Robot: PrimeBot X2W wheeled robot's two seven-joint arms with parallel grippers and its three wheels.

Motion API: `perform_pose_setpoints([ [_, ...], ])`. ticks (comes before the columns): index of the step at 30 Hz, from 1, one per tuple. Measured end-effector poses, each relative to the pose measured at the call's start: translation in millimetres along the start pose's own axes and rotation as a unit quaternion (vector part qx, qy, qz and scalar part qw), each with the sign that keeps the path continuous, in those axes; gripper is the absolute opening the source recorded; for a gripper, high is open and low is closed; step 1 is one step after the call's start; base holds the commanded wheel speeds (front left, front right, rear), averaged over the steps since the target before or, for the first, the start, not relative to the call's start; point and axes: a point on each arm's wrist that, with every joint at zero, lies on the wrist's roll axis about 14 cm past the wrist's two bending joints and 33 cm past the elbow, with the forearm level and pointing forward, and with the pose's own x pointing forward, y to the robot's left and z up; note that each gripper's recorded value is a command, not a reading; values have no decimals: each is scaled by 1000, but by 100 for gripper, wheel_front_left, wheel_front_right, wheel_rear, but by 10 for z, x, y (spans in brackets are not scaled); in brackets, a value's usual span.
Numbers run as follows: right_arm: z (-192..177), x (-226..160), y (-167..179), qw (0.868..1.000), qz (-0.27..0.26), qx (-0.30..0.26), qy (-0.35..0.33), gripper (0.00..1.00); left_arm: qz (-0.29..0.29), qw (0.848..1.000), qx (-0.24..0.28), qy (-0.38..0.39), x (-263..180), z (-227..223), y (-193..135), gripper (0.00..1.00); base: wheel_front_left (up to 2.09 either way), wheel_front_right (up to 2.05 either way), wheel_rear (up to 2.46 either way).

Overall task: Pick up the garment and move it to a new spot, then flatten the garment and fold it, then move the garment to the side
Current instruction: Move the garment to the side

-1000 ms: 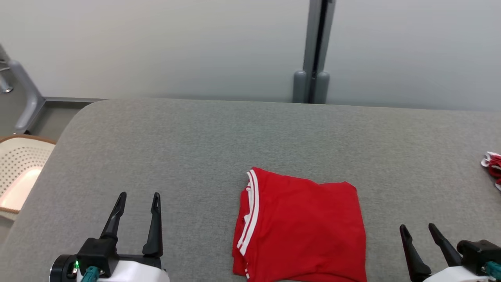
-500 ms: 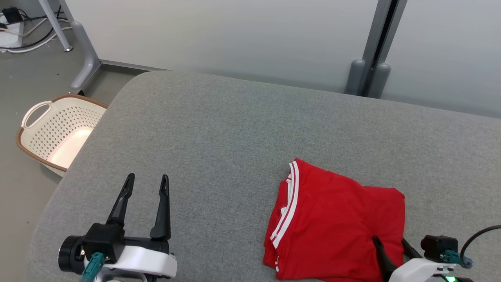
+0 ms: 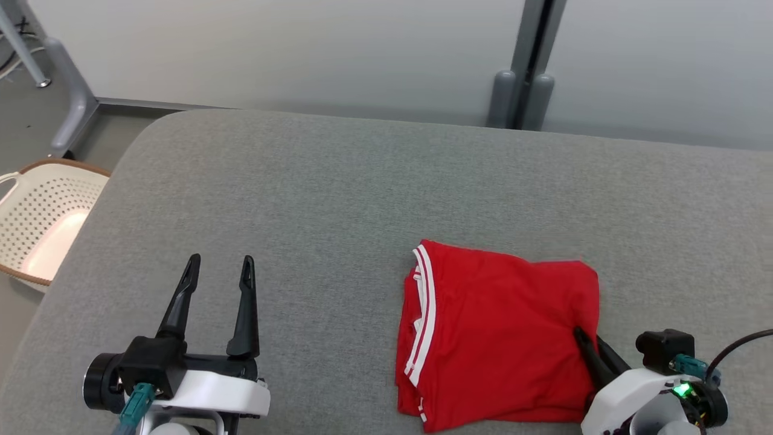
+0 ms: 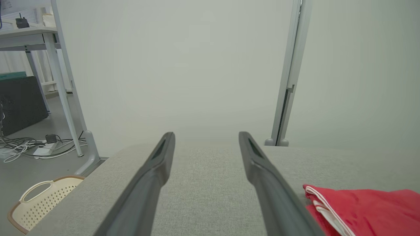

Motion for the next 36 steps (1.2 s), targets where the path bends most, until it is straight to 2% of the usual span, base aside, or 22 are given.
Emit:
perform_pose_setpoints([
  [6, 182, -217, -375, 999, -38, -23, -31, 0, -46, 999, -7, -7, 180, 6, -311, 100, 0, 0, 0],
  [12, 420, -491, -868, 993, -95, -47, -57, 0, -111, 993, -20, -21, 442, 31, -769, 100, 0, 0, 0],
  [16, 674, -660, -1201, 985, -136, -62, -81, 0, -160, 987, -28, -22, 587, -14, -1123, 100, 0, 0, 0],
  [17, 835, -733, -1395, 980, -158, -70, -94, 0, -183, 982, -35, -25, 660, -28, -1299, 100, 0, 0, 0],
  [18, 835, -733, -1395, 980, -158, -70, -94, 0, -183, 982, -35, -25, 660, -28, -1299, 100, 0, 0, 0],
  [19, 967, -780, -1610, 975, -182, -75, -100, 0, -201, 978, -38, -23, 726, -78, -1441, 100, 0, 0, 0],
  [23, 1122, -792, -1831, 970, -204, -82, -104, 0, -220, 974, -43, -12, 790, -197, -1586, 100, 0, 0, 0],
  [28, 1312, -903, -2321, 958, -252, -96, -99, 0, -243, 969, -47, -1, 905, -372, -1739, 100, 0, 0, 0],
  [36, 1422, -1063, -3033, 937, -324, -115, -65, 0, -264, 964, -36, 14, 1091, -664, -1811, 100, 0, 0, 0],
])
